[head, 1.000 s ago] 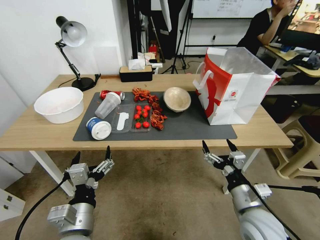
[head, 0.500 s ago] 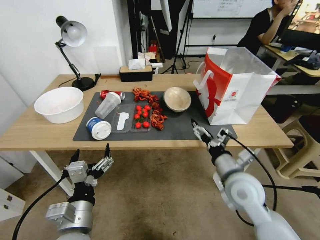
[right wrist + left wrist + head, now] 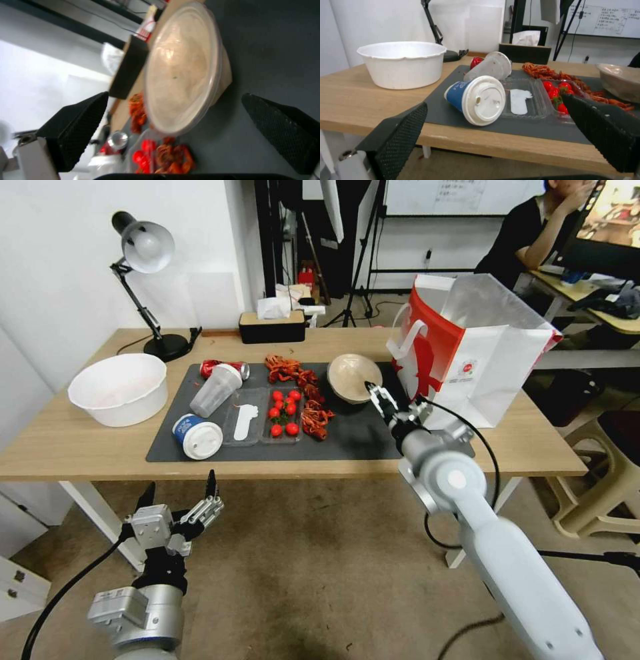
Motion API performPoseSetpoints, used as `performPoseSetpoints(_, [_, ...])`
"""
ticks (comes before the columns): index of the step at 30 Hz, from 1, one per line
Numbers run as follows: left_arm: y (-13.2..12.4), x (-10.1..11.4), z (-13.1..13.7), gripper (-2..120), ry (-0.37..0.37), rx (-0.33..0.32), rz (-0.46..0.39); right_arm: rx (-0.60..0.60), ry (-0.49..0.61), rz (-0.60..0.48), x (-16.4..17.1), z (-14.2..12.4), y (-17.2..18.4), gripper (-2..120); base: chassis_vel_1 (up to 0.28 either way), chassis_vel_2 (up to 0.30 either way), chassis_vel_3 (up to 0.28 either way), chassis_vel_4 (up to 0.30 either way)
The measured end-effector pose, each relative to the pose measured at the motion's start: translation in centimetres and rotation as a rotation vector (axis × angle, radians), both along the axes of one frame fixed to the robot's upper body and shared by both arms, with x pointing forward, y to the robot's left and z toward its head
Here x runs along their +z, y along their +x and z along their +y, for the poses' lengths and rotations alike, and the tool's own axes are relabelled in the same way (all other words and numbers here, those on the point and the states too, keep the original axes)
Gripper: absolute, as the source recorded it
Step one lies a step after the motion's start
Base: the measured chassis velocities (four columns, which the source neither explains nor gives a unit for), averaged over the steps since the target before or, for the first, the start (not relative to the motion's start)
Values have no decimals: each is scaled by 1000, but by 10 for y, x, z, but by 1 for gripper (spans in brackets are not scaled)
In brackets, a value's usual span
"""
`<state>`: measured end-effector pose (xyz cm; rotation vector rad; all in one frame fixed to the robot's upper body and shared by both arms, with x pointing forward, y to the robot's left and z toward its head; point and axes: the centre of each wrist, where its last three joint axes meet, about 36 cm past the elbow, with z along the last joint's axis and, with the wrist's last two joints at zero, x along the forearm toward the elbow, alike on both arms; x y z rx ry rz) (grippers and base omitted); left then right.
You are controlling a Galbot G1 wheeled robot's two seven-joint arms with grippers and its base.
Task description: Pick up the trash from the table and place it into the takeout bag.
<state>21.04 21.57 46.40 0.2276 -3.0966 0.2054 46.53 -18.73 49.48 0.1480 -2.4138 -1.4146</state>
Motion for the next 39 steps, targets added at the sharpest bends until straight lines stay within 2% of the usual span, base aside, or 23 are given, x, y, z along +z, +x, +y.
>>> performPoseSetpoints(8, [0,-1,1,100,3,3,2,-22,-7,49,5,12,32,100,0,0,0,0])
performPoseSetpoints(12, [0,-1,1,100,2,7,3,-24,-27,93,4,26,47,98,0,0,0,0])
performPoseSetpoints(16, [0,-4,1,100,2,13,10,-43,-12,150,6,43,65,84,0,0,0,0])
performPoseSetpoints(17, [0,-4,1,100,2,13,10,-43,-12,150,6,43,65,84,0,0,0,0])
performPoseSetpoints(19, [-1,-4,1,100,0,14,12,-54,6,163,7,49,71,73,0,0,0,0])
performPoseSetpoints(21, [-1,-4,1,100,-1,14,13,-56,10,165,7,50,71,72,0,0,0,0])
performPoseSetpoints(23, [-2,-3,-1,100,-13,15,15,-71,27,172,7,52,74,59,0,0,0,0])
performPoseSetpoints(25, [-3,-2,-1,100,-16,14,14,-74,31,175,8,53,74,55,0,0,0,0])
performPoseSetpoints(28, [-1,-3,-1,100,-27,6,25,-91,41,184,8,54,75,40,0,0,0,0])
performPoseSetpoints(29, [-1,-3,-1,100,-27,6,25,-91,41,184,8,54,75,40,0,0,0,0])
performPoseSetpoints(36, [-1,-4,-1,100,-26,2,29,-116,40,186,7,49,75,10,0,0,0,0])
performPoseSetpoints(39, [-1,-4,-1,100,-26,2,29,-120,37,187,6,47,75,3,0,0,0,0])
